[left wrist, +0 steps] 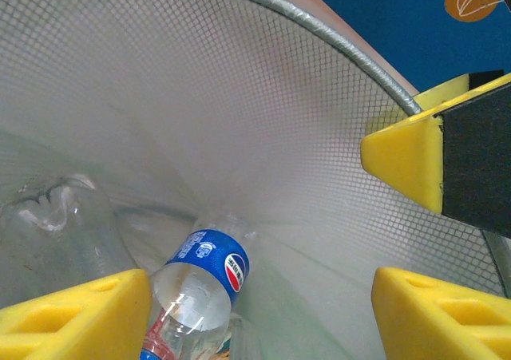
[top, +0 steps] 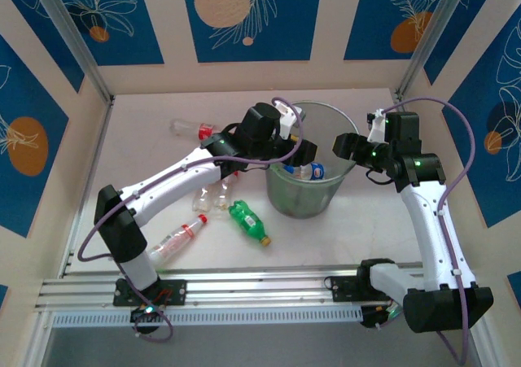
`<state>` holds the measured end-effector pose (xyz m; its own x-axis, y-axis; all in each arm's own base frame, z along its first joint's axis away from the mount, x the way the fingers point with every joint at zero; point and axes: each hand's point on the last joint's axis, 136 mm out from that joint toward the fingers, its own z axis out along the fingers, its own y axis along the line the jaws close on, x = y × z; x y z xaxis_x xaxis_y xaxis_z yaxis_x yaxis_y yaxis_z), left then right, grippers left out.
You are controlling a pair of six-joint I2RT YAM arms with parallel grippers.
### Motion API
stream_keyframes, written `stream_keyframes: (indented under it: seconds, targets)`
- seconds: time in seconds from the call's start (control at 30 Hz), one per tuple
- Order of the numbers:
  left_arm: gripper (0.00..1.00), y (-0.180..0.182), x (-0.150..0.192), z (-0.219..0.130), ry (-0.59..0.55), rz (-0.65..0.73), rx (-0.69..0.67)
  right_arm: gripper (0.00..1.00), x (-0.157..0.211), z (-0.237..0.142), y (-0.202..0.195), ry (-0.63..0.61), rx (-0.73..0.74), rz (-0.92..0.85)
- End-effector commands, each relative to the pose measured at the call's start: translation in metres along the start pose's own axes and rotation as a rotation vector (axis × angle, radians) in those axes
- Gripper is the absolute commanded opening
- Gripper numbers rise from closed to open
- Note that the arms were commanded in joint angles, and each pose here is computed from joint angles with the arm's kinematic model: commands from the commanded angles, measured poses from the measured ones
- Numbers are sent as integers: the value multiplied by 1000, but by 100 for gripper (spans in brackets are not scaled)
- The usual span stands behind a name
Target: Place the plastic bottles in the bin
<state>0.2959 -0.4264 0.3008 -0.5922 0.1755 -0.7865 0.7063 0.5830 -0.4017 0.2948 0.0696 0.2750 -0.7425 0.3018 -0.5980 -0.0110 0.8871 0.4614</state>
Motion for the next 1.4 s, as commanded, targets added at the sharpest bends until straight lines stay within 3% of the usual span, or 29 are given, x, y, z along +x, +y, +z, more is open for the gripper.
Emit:
stream_keyframes:
  seconds: [0.0, 0.27, 0.63, 0.87, 0.97, 1.13, 1.23, 1.37]
  targets:
    - [73, -5, 2, 1, -3, 14, 11, 72, 0, -4, 5, 5, -8, -24]
    - [73, -6, -15, -15, -60, 39, -8, 72, 1, -3, 4, 8, -5, -23]
    - [78, 2, -63, -74, -223, 104, -97, 72, 1, -3, 3, 2, -3, -18]
    - [77, 49, -60, -120, -262, 49, -231, 72, -1, -6, 3, -10, 1, -25]
    - [78, 85, -38, -143, -231, -8, -323, 72, -1, -7, 4, -11, -3, -28]
    - [77, 154, 33, -191, -132, -159, -546, 72, -2, -6, 4, -15, -3, -28]
    - [77, 182, 87, -217, -2, -224, -701, 72, -2, -4, 3, -9, 0, -26]
    - [77, 188, 163, -231, 223, -314, -766, 72, -1, 0, 1, -3, -1, -24]
